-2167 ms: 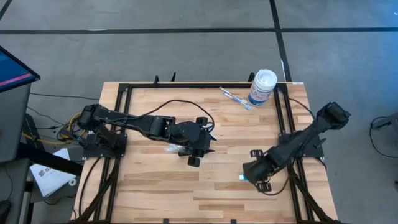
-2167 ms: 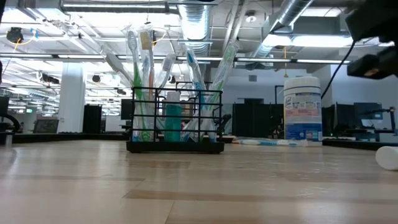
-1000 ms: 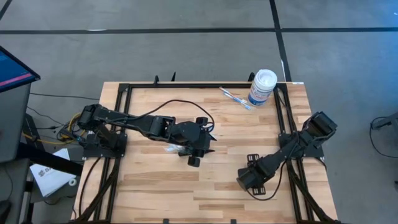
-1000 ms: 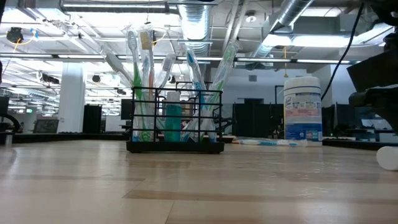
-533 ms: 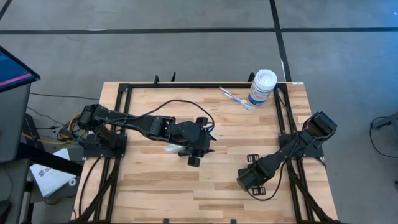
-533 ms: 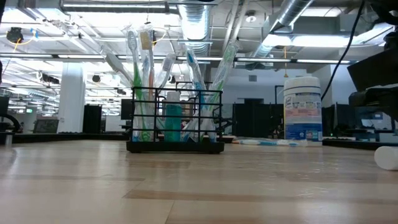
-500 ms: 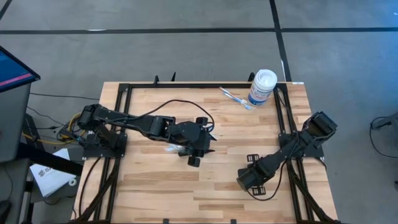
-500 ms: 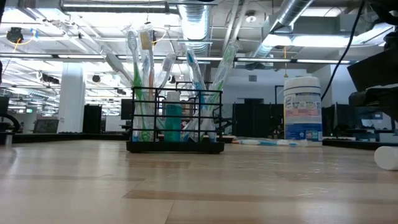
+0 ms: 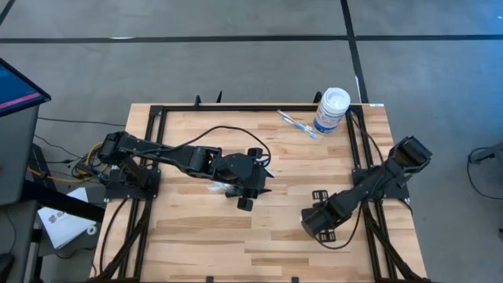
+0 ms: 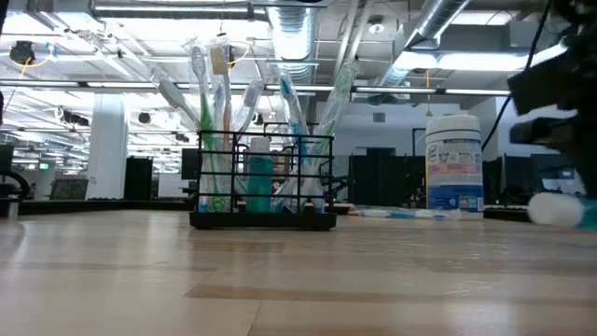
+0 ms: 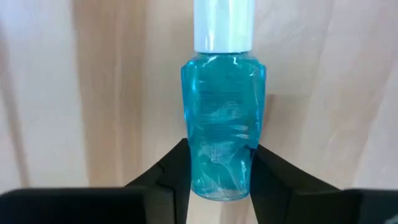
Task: Pick & Place toothbrushing station
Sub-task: Put the blue mouthwash into the wire organizer
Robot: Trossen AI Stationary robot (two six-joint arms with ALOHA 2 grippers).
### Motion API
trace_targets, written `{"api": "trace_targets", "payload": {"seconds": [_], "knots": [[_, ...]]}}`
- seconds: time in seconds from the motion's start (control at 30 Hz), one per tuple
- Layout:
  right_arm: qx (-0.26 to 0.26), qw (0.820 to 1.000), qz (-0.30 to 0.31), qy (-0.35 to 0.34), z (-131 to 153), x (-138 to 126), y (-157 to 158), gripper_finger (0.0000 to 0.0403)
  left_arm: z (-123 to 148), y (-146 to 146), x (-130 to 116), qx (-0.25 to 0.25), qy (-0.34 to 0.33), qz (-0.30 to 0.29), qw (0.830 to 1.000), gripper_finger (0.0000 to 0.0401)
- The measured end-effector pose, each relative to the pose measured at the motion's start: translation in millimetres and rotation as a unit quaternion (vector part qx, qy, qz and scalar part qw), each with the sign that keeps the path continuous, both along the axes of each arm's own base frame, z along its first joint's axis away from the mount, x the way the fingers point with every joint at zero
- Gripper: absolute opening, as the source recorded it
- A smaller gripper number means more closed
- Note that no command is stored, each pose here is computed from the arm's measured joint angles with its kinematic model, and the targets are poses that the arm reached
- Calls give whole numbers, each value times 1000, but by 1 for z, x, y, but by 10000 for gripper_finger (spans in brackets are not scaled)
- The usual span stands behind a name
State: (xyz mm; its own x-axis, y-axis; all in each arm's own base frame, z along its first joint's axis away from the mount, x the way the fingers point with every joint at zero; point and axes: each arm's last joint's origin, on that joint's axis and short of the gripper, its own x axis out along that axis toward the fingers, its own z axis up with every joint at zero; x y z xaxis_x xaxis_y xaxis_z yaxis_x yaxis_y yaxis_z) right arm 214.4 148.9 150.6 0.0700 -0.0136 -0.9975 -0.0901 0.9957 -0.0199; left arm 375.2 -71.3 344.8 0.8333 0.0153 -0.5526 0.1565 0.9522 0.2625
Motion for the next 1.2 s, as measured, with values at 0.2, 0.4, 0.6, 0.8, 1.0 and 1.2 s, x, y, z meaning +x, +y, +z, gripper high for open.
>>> {"api": "trace_targets", "payload": {"seconds": [0.2, 0.4, 0.6, 0.8, 1.0, 1.2], "knots": [[-8, 1000, -2, -22, 14, -4, -5, 122, 0, 0, 0, 0, 0, 0, 1000, 182], [-6, 998, -13, -58, 32, -7, -13, 118, 0, 0, 0, 0, 0, -1, 1000, 182], [9, 995, -19, -99, 51, -6, -27, 122, 0, 0, 0, -1, 0, -1, 1000, 182], [28, 988, -16, -150, 69, -1, -45, 121, 0, 0, 0, 0, 0, -1, 1000, 182], [50, 976, -19, -212, 86, 4, -60, 121, 0, 0, 0, 0, 0, 0, 1000, 182], [77, 958, -18, -276, 99, 14, -70, 122, 0, 0, 0, 0, -3, 0, 1000, 182]]}}
